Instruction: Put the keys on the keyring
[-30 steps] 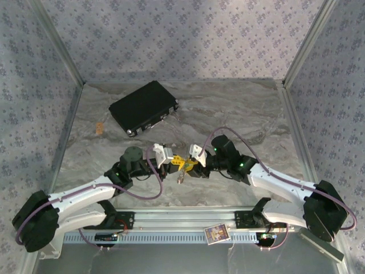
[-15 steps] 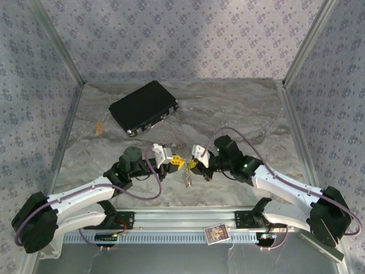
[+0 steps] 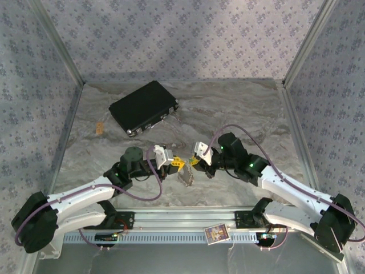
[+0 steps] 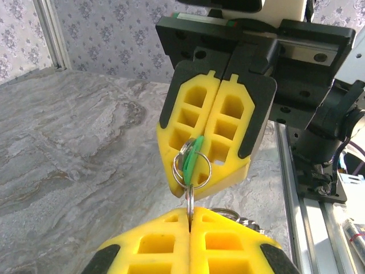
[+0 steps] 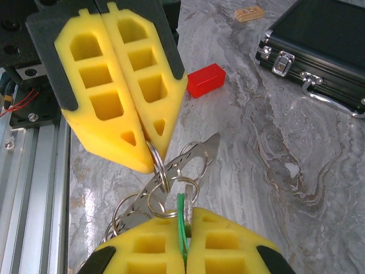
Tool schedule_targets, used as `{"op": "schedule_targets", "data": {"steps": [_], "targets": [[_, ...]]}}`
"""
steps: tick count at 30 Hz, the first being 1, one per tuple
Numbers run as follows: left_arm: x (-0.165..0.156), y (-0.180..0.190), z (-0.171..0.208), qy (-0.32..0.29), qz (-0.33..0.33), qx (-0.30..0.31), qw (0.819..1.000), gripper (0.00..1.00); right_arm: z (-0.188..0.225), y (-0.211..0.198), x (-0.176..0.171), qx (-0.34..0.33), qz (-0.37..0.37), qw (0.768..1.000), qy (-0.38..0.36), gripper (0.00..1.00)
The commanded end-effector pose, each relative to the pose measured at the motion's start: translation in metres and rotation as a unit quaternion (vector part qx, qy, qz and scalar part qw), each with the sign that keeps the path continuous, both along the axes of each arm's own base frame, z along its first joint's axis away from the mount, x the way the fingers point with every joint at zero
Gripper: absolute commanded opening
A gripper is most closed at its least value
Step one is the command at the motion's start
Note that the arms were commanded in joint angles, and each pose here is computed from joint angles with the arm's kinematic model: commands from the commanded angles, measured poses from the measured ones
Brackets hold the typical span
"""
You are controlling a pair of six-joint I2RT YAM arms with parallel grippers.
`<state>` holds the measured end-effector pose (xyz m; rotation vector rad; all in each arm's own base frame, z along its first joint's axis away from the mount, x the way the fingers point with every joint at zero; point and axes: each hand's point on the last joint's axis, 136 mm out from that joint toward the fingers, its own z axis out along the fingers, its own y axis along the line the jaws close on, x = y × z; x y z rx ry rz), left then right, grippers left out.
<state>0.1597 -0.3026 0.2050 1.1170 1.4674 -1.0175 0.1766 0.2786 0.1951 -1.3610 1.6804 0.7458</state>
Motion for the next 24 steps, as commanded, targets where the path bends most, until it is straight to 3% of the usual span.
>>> {"op": "schedule_targets", "data": {"steps": [1, 5, 9, 13, 20, 24], "targets": [[-0.002, -0.005, 0.012, -0.013, -0.018, -0.006, 1.000, 0.00, 0.012, -0.002, 0.002, -0.005, -0.004, 1.000, -0.016, 0.00], [0.000, -0.007, 0.008, -0.009, -0.019, 0.005, 1.000, 0.00, 0.018, -0.003, 0.000, -0.007, -0.004, 1.000, -0.023, 0.00], [0.008, -0.006, 0.004, -0.009, 0.000, 0.012, 1.000, 0.29, 0.027, -0.007, 0.001, -0.014, -0.009, 0.999, -0.043, 0.00], [0.017, -0.001, 0.009, -0.023, 0.034, 0.009, 0.999, 0.39, 0.032, -0.015, 0.008, -0.041, -0.021, 0.997, -0.069, 0.00], [0.055, 0.037, 0.023, -0.087, 0.191, 0.016, 0.978, 0.43, 0.038, -0.014, 0.021, -0.074, -0.023, 0.993, -0.088, 0.00], [0.077, 0.080, 0.037, -0.094, 0.319, -0.002, 0.943, 0.47, 0.041, 0.002, 0.026, -0.087, -0.001, 0.992, -0.092, 0.00]]}}
